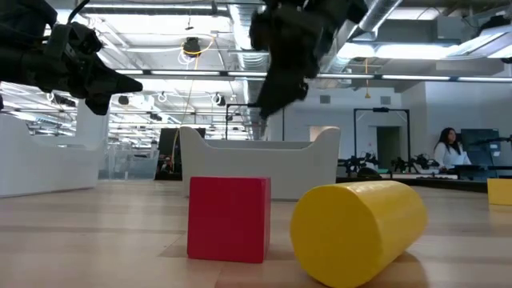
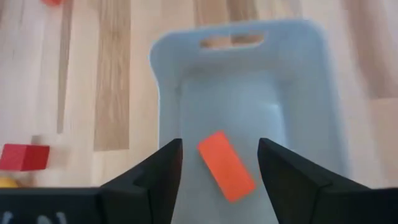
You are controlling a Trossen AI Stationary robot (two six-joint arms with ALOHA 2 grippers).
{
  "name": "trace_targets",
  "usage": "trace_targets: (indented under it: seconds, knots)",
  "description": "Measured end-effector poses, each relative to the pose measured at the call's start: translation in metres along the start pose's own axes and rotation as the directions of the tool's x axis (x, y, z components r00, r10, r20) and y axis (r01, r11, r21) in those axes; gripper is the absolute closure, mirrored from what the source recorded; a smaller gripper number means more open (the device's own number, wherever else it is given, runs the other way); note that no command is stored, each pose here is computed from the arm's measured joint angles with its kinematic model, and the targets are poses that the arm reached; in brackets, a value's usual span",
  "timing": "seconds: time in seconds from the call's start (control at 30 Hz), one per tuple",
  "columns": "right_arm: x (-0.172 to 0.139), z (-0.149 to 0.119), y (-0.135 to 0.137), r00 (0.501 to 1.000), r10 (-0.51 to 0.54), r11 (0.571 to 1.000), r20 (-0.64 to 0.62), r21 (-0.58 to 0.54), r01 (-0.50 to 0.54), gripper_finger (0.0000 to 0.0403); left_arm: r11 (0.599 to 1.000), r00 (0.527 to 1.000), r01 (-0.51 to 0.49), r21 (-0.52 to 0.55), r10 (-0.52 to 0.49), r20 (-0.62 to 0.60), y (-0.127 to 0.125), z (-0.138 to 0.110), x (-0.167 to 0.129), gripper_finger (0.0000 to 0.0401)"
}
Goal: Sort & place blocks by color
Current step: Put the top right red wooden block into the transparent bin
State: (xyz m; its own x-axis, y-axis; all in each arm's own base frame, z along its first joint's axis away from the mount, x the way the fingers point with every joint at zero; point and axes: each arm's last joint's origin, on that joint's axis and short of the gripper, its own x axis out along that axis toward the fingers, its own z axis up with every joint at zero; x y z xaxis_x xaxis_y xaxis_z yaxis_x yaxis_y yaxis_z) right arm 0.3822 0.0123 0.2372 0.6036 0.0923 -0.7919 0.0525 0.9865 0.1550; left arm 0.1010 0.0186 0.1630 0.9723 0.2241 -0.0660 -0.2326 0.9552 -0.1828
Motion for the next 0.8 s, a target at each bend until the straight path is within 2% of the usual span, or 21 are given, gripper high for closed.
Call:
trace_targets:
  seconds: [0.1,0.23,0.37,0.47,0.57,0.7,0.8]
  knots:
    - [-0.016,0.006,0.015,0.996,-0.003,0.998,0.085,-0.067,0.008,0.0183,1.0,1.0,-0.014,-0.02,0.014,0.004,0.0,0.0,0.0,0.0401]
    - [-0.036,0.009,0.033,0.988,-0.008,0.992,0.156,-0.124,0.028,0.0196,0.993,1.0,-0.001,-0.121,0.001,0.002,0.0,0.0,0.0,0.0401]
    - [-0.052,0.003,0.042,0.971,-0.015,0.989,0.24,-0.139,0.05,0.021,0.993,0.999,0.02,-0.116,-0.015,0.048,-0.001,0.005,0.0,0.0401]
    - [-0.06,-0.018,0.044,0.944,-0.041,0.988,0.326,-0.13,0.087,0.022,0.992,0.995,0.046,-0.117,-0.036,0.09,-0.003,0.012,-0.001,0.0396]
    - [-0.067,-0.046,0.036,0.916,-0.033,0.994,0.399,-0.08,0.07,0.0229,0.994,0.992,0.053,-0.093,-0.042,0.117,-0.005,0.024,-0.003,0.0386]
    - [-0.075,-0.079,0.022,0.837,-0.034,0.999,0.547,0.007,0.036,0.0235,0.998,0.991,0.035,-0.06,-0.027,0.128,-0.008,0.04,-0.002,0.0374]
    - [-0.078,-0.1,0.016,0.775,-0.026,1.0,0.631,0.022,0.015,0.0236,0.999,0.995,0.026,-0.032,-0.023,0.099,-0.01,0.049,0.003,0.0363]
